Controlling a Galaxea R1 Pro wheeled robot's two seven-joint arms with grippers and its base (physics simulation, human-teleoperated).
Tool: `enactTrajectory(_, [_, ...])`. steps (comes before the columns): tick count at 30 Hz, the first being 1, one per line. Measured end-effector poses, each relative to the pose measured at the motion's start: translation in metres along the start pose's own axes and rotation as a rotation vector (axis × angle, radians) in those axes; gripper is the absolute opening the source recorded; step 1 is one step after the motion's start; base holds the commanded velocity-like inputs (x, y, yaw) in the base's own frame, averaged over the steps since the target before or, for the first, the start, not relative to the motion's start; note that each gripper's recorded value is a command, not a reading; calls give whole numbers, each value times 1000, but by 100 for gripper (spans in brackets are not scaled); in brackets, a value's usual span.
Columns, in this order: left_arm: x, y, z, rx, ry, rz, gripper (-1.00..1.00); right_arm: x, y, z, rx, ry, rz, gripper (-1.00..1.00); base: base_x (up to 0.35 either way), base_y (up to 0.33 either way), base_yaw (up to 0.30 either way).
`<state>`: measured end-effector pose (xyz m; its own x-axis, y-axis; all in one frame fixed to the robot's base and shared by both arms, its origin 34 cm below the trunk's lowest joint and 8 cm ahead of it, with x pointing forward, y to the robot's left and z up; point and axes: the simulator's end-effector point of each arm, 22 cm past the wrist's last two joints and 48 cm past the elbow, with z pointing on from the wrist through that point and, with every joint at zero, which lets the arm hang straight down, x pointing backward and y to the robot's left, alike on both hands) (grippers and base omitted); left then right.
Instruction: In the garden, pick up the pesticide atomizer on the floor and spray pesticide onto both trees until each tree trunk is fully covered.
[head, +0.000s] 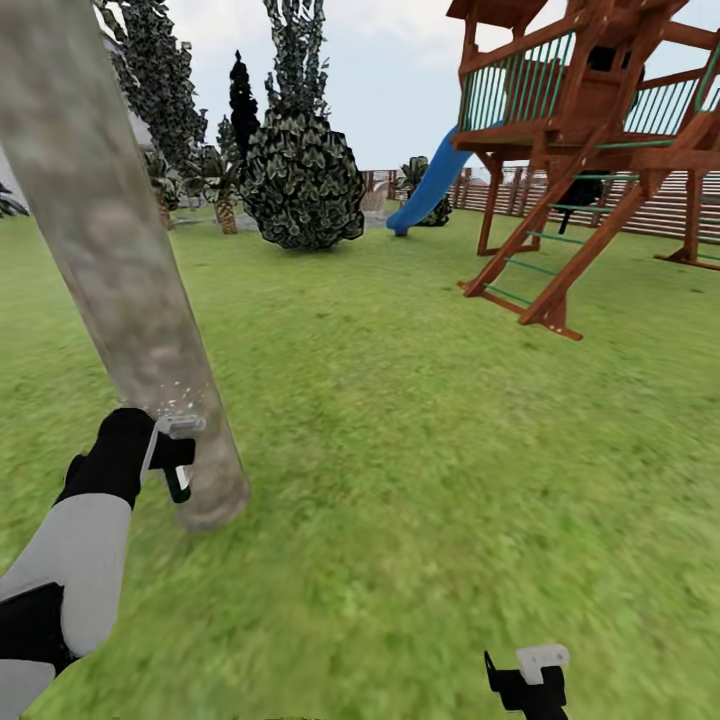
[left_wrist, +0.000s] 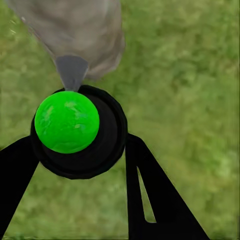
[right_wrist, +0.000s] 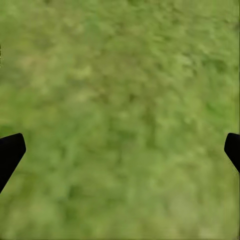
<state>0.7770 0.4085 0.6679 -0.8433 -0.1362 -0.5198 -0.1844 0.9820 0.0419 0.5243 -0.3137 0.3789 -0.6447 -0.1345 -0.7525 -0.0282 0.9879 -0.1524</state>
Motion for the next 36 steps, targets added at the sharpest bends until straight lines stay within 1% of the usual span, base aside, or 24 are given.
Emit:
enactTrajectory(4, [6,3,3,-5,11,1,-100,0,0,0,0,0,0,100,4,-278,271])
enactTrajectory(12, [12,-4,7,4,20,4,-100,0,0,0,0,0,0,100,163,-274,272])
enactTrajectory(14, [31,0,15,-3,47,9,-100,0,0,0,0,0,0,100,231,-261,191])
enactTrajectory(15, [47,3,22,-7,69,13,-100,0,0,0,0,0,0,100,233,-259,48])
enactTrajectory(18, [77,-1,33,-2,112,21,-100,0,0,0,0,0,0,100,214,-262,13])
enactTrajectory(22, [91,-4,40,5,124,28,-100,0,0,0,-1,0,0,100,185,-272,223])
enactTrajectory(24, [103,-2,50,-4,109,53,-100,0,0,0,-1,-1,0,100,181,-274,270])
enactTrajectory(25, [108,3,53,-13,100,64,-100,0,0,0,-2,-1,0,100,183,-274,140])
enactTrajectory(26, [114,9,56,-22,102,68,-100,0,0,0,-1,-1,0,100,200,-272,72])
enactTrajectory(28, [131,16,60,-27,118,59,-100,0,0,0,-1,-1,0,100,246,-232,23])
enactTrajectory(30, [139,23,61,-19,121,15,-100,0,0,0,0,0,0,100,233,-142,3])
enactTrajectory(31, [139,22,61,-16,119,8,-100,0,0,0,0,1,0,100,93,-55,1])
enactTrajectory(33, [139,20,61,-8,120,0,-100,0,0,0,0,1,0,100,36,-21,0])
enactTrajectory(36, [143,10,63,8,129,2,-100,0,0,0,-1,0,0,100,219,-3,0])
